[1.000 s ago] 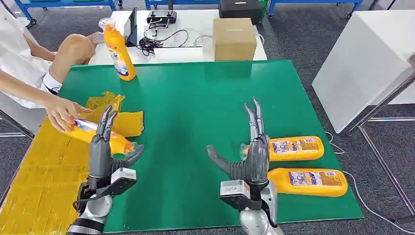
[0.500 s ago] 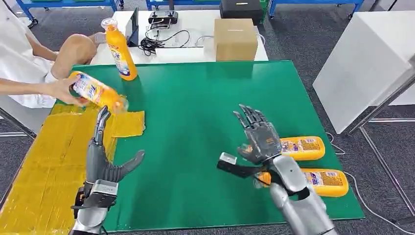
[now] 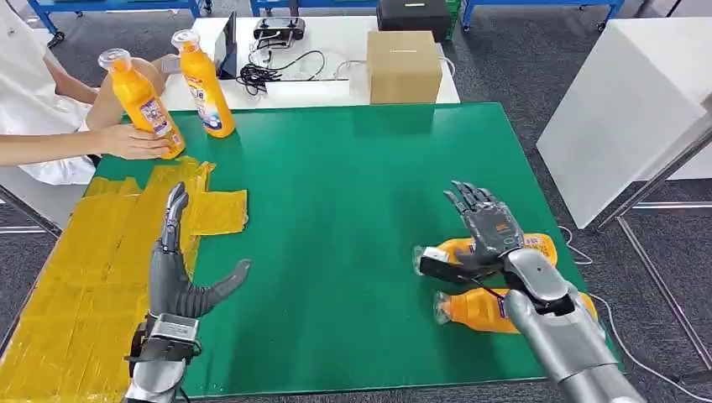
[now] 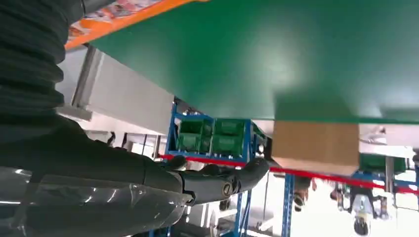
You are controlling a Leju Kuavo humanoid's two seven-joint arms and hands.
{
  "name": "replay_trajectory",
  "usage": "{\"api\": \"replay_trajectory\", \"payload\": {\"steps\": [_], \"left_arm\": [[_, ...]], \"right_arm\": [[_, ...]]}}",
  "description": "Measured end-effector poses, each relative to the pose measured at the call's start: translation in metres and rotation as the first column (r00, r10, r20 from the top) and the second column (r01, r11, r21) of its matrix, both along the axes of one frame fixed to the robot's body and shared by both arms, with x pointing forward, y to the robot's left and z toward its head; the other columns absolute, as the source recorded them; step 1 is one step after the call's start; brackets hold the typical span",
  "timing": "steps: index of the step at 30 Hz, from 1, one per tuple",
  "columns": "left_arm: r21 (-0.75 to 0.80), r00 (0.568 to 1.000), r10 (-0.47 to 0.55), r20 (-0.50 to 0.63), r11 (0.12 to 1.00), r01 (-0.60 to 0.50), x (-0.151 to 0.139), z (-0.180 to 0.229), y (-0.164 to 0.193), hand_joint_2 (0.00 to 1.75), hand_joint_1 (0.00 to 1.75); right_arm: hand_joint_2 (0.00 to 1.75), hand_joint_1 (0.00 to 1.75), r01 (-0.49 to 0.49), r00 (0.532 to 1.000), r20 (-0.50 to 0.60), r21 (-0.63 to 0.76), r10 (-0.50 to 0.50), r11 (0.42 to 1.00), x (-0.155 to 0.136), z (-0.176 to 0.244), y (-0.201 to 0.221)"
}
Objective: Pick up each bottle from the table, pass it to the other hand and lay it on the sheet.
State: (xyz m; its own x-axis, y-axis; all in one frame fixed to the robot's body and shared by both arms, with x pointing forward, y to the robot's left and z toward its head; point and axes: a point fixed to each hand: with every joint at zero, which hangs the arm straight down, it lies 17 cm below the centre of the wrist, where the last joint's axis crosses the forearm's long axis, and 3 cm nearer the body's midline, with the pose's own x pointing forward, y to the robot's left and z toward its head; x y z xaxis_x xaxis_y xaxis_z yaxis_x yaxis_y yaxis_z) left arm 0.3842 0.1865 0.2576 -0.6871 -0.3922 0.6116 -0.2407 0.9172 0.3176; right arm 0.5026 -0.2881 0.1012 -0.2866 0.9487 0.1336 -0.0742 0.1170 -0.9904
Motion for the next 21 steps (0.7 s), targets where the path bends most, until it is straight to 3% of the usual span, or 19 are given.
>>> {"api": "replay_trajectory", "payload": {"steps": [10,21], "left_arm": [[-0.034,0.999,-0.033,-0.008,0.999,0.032,-0.002,-0.001,-0.004,1.75,0.0],[-0.046,0.998,-0.043,-0.037,0.998,0.042,0.004,-0.01,-0.005,1.75,0.0]], "right_arm": [[1.75,0.0,0.098,0.993,-0.072,-0.004,-0.098,0.995,-0.008,-0.021,-0.086],[1.75,0.0,0.123,0.973,-0.197,-0.011,-0.123,0.992,-0.025,-0.052,-0.129]]}}
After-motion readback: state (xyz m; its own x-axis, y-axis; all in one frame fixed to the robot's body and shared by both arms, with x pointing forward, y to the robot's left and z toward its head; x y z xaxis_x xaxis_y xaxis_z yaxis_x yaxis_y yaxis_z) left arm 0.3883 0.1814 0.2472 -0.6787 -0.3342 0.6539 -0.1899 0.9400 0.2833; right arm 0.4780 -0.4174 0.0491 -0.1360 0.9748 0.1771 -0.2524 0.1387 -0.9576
